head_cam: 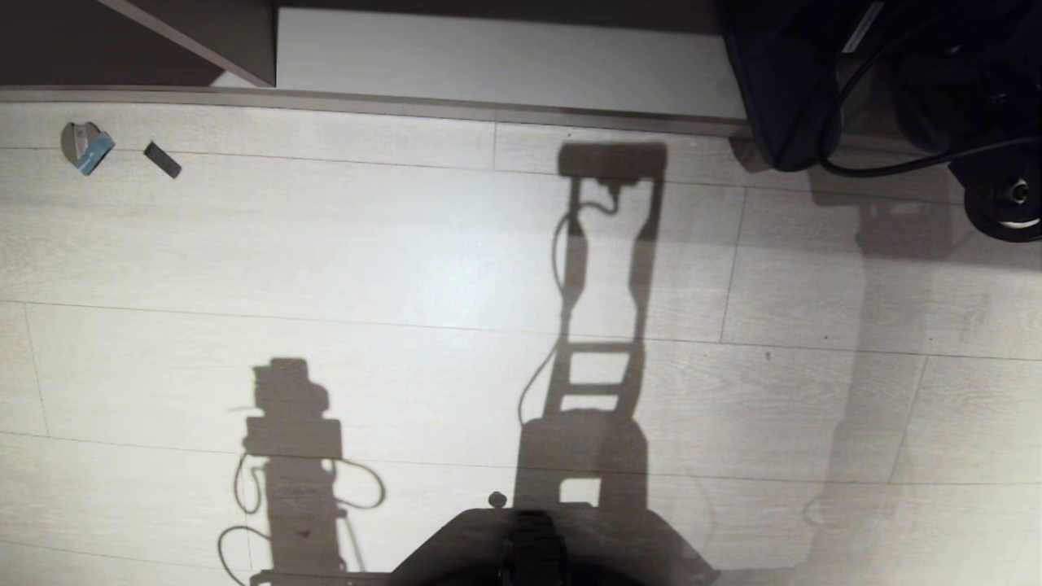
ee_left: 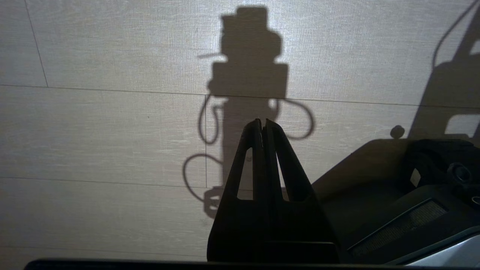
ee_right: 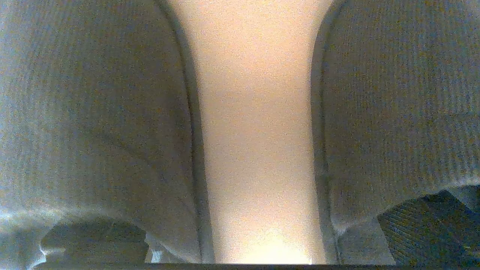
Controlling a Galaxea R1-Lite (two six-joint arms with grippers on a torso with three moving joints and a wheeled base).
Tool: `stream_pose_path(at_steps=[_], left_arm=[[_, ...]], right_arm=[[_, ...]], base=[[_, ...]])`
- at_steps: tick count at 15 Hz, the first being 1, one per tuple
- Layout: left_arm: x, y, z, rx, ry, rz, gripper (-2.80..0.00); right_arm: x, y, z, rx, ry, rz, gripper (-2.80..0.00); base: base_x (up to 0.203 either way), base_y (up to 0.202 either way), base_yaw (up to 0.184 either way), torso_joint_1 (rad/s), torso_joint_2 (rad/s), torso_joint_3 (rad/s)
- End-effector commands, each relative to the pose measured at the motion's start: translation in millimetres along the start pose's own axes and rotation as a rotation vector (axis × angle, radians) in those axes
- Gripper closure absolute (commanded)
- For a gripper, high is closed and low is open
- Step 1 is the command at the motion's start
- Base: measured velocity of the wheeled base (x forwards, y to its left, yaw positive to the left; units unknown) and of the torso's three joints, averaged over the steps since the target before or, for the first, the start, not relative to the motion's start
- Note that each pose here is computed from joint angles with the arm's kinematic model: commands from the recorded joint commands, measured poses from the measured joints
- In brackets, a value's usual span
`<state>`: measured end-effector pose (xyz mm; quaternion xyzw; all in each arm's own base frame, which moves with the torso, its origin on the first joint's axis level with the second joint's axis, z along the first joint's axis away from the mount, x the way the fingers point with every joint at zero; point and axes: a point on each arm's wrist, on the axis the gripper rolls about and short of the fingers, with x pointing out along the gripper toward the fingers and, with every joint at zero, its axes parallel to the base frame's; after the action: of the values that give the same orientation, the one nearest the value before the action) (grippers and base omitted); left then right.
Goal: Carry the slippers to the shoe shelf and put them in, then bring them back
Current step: Place the slippers into the shoe cabinet
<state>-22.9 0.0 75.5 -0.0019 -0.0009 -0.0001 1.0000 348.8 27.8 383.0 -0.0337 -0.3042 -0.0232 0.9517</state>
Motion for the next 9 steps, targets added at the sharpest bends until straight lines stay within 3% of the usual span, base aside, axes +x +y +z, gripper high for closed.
stream_pose_path(at_steps=[1,3,6,9], left_arm=[[0,0.0,0,-0.001,-0.001,0.0,0.0],[0,0.0,0,-0.001,-0.001,0.0,0.0],[0,0.0,0,-0.001,0.0,0.0,0.0],[0,0.0,0,-0.001,-0.001,0.0,0.0]], right_arm=[[-8,-1,4,-0.005,0.01,0.001,-2.8],[-12,-1,2,-0.005,0.026,0.009,-2.8],[-14,-1,3,0.093,0.025,0.026,-2.8],[-19,-3,13,0.095,0.012,0.043,-2.8]], base=[[0.0,0.0,0.0,0.0,0.0,0.0],[0.0,0.0,0.0,0.0,0.0,0.0],[0.0,0.0,0.0,0.0,0.0,0.0],[0.0,0.0,0.0,0.0,0.0,0.0]])
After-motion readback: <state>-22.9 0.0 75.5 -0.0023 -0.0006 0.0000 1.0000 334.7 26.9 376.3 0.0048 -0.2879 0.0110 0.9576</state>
